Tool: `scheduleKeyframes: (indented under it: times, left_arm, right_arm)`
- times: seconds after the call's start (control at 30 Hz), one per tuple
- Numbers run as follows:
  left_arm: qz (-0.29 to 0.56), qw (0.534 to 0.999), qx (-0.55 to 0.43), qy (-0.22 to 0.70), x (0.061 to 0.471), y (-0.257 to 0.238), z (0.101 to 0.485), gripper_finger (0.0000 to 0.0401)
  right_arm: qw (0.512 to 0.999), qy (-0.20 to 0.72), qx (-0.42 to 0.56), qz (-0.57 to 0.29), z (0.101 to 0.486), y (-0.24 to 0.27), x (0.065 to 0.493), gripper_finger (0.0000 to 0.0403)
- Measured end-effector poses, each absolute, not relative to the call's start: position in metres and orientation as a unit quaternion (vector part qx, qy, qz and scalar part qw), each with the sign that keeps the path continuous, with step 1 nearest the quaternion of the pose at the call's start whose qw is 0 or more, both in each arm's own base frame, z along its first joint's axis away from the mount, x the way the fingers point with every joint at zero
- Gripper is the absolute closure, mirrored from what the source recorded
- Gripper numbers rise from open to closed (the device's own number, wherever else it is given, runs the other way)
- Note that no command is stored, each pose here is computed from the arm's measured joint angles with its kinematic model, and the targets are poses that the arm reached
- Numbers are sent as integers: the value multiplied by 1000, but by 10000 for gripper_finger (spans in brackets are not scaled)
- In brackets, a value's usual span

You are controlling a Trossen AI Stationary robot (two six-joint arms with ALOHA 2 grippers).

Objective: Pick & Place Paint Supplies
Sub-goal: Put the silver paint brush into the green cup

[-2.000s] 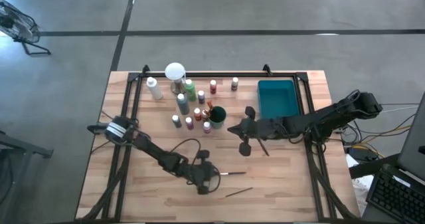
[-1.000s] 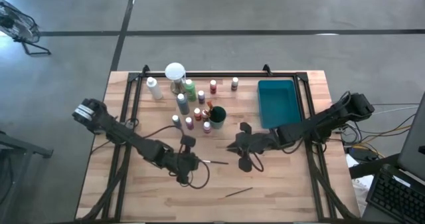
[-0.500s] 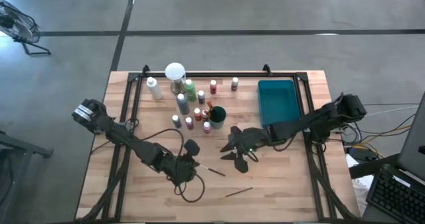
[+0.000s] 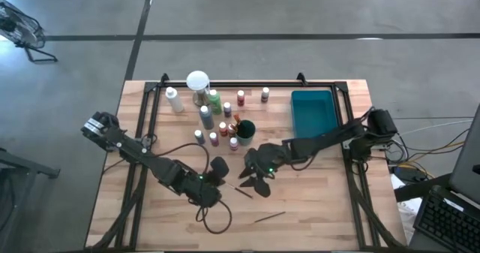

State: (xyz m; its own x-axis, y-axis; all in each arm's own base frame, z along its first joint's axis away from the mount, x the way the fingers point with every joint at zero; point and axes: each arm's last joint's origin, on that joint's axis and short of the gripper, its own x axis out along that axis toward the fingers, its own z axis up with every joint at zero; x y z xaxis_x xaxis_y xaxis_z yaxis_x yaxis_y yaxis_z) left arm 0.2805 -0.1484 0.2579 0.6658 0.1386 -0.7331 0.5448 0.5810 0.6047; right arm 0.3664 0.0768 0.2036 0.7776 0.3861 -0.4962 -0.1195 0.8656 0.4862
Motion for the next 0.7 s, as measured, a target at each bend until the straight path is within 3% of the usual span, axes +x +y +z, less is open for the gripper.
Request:
scheduleKeyframes:
  times: [0.2,0.7]
  left_arm:
    - [-113,790,455,396,279,-147,257,401]
    - [-89,777,481,396,280,-145,262,401]
  right_arm:
    - [916,297,230,138,207,80,381,227]
    - [912,314,235,119,203,79,400,279]
